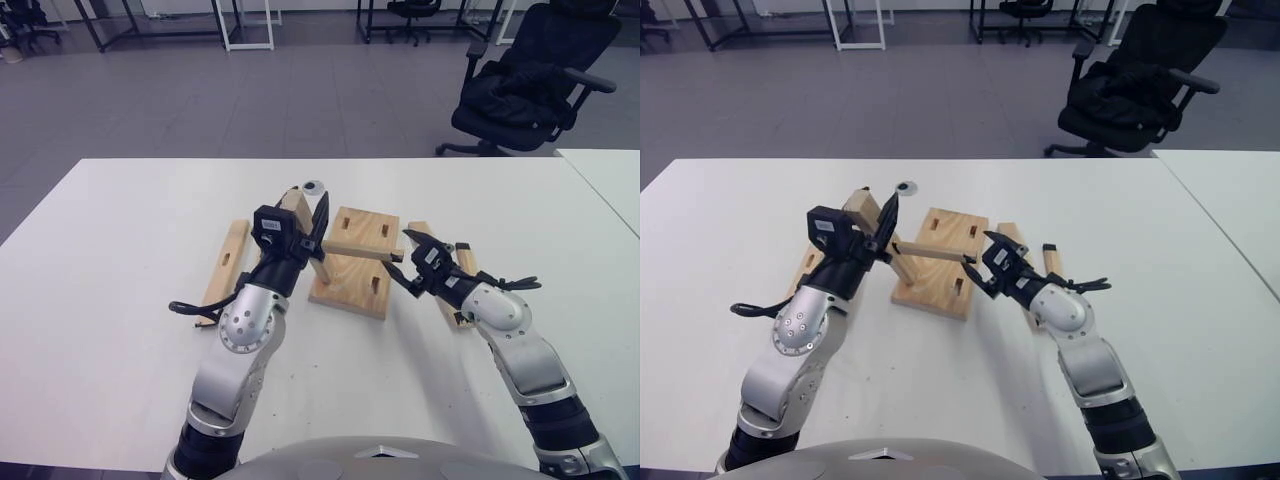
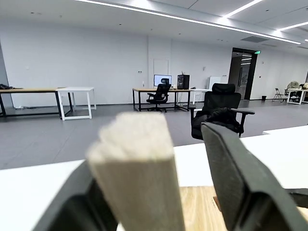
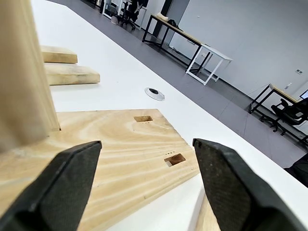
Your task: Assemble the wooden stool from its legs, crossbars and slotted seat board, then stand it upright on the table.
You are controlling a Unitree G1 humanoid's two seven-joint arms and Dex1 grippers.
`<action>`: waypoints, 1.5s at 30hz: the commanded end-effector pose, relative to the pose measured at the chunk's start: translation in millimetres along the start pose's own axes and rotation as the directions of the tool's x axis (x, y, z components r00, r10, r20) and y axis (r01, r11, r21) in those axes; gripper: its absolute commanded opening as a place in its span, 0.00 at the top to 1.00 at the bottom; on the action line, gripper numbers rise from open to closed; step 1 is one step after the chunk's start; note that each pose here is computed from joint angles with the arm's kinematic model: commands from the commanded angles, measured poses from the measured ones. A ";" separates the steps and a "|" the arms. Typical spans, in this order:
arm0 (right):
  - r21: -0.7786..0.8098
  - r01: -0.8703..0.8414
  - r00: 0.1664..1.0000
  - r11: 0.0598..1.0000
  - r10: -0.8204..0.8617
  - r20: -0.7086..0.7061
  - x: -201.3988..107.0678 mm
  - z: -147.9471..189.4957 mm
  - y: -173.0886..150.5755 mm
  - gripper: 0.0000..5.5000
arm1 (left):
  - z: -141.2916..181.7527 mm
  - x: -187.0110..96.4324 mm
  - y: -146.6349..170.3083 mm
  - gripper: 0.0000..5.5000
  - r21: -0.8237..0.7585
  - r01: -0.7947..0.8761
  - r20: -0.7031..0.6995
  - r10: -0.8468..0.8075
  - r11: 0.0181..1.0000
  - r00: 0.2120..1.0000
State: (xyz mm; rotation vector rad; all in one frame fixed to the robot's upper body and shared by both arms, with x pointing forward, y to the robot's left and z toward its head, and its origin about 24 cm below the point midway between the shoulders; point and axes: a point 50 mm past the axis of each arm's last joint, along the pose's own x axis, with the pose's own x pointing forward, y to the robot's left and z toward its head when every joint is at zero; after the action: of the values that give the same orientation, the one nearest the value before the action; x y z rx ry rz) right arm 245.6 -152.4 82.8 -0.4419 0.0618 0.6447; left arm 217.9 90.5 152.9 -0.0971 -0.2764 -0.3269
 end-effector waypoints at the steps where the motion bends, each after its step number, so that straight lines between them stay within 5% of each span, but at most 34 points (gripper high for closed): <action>1: -0.030 0.001 0.995 1.000 -0.004 -0.104 -2.8 -16.4 -4.1 0.36 | 20.0 -6.3 3.9 0.42 0.029 0.043 0.045 -0.044 0.999 0.998; 6: -0.034 0.006 0.988 0.999 -0.012 -0.157 -5.8 -25.9 -5.0 0.36 | 88.1 -8.0 15.7 0.26 0.047 0.125 0.336 -0.133 0.991 0.932; 11: -0.029 0.021 0.984 0.999 -0.025 -0.175 -6.6 -31.3 -7.0 0.36 | 89.3 -16.6 62.8 0.16 -0.090 -0.048 0.363 0.078 0.995 0.928; 14: -0.025 0.025 0.983 0.999 -0.029 -0.182 -7.6 -33.9 -7.9 0.36 | 56.1 -23.4 81.5 0.16 -0.087 -0.172 0.200 0.187 0.981 0.962; 16: -0.020 0.028 0.982 0.999 -0.031 -0.185 -7.6 -35.2 -7.7 0.36 | 13.9 -29.6 81.2 0.16 0.004 -0.165 -0.059 0.165 0.986 0.985; 20: -0.015 0.035 0.978 0.999 -0.037 -0.205 -9.0 -41.4 -8.0 0.36 | -49.3 -48.5 77.6 0.16 0.130 -0.057 -0.442 0.109 0.990 0.890; 26: -0.004 0.027 0.978 1.000 -0.027 -0.208 -6.3 -44.5 -1.7 0.36 | -86.5 -64.6 71.4 0.16 0.107 -0.052 -0.651 0.109 0.993 0.751; 40: 0.016 0.045 0.977 0.999 -0.041 -0.208 -4.5 -46.1 2.2 0.36 | -103.3 -70.4 82.4 0.62 0.172 -0.104 -0.696 0.195 0.980 0.691; 45: 0.088 0.216 0.969 0.972 -0.202 -0.144 -10.8 -32.2 -49.3 0.36 | -70.0 -41.0 91.9 0.62 0.129 -0.137 -0.511 0.184 0.982 0.840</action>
State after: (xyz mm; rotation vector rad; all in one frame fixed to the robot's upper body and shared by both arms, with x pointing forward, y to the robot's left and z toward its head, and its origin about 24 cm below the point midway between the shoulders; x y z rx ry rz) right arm 249.4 -185.9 47.9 -0.4331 0.2407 0.4992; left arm 211.9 177.5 37.6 0.0799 0.4343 -0.1462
